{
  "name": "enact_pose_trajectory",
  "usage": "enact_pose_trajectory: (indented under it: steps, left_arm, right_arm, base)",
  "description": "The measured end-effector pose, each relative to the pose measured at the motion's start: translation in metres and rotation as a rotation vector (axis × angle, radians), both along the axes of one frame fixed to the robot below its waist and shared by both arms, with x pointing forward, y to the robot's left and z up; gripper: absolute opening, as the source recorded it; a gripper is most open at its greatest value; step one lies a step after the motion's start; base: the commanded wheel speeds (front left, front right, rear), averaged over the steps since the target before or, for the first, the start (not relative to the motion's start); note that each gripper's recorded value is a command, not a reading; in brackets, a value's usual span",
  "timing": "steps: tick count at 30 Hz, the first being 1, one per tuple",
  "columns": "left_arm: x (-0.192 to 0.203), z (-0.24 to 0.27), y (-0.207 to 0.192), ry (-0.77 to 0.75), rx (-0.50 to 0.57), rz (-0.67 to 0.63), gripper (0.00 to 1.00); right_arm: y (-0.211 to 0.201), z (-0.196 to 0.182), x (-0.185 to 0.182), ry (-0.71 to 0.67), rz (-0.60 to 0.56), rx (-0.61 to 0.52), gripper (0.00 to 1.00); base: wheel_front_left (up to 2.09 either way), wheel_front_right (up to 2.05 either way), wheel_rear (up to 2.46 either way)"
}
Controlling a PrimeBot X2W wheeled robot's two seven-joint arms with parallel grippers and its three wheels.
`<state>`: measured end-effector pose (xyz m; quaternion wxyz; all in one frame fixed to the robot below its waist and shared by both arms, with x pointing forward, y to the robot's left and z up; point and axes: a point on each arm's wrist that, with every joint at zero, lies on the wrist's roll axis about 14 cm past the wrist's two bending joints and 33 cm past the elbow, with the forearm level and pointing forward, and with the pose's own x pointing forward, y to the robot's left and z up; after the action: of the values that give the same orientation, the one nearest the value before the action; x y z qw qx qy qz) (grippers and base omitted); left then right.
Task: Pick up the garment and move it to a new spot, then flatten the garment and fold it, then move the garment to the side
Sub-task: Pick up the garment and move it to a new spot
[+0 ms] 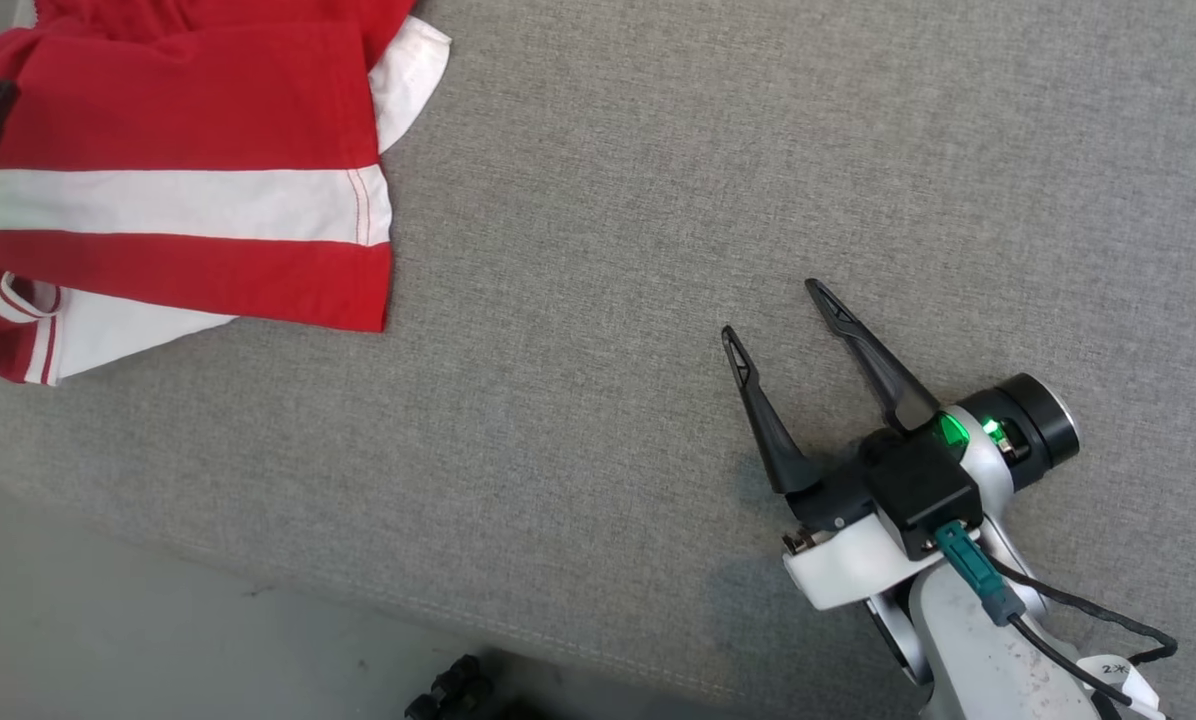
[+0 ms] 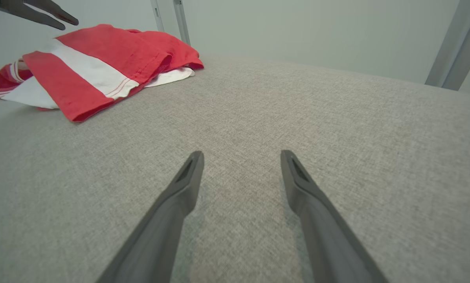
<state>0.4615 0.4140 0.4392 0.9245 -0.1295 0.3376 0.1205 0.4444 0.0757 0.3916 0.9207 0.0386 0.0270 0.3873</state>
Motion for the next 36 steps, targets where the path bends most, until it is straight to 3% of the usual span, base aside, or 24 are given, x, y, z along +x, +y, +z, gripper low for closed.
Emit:
enact_pose_trajectory:
  steps: [15,17,18,26,36]
  left_arm:
    - [-0.001,-0.053,-0.014,0.224,-0.078,-0.023,1.00]
    - [0.000,-0.054,-0.015,0.228,-0.078,-0.031,0.26]
    - [0.002,-0.052,-0.014,0.212,-0.065,-0.034,0.00]
    - [0.029,-0.008,-0.017,-0.021,0.031,-0.098,0.00]
    - [0.022,0.071,-0.025,-0.305,0.127,-0.179,0.00]
  right_arm:
    - [-0.011,-0.003,0.009,0.000,-0.040,0.020,1.00]
    - [-0.011,-0.003,0.010,0.000,-0.042,0.020,1.00]
    - [-0.011,-0.003,0.010,0.000,-0.043,0.021,1.00]
    - [-0.016,0.005,0.012,-0.007,-0.056,0.028,1.00]
    - [-0.031,0.044,0.002,-0.028,-0.095,0.065,1.00]
  base:
    - [0.00,0.00,0.00]
    - [0.00,0.00,0.00]
    - [0.00,0.00,0.00]
    - [0.00,0.00,0.00]
    - [0.00,0.00,0.00]
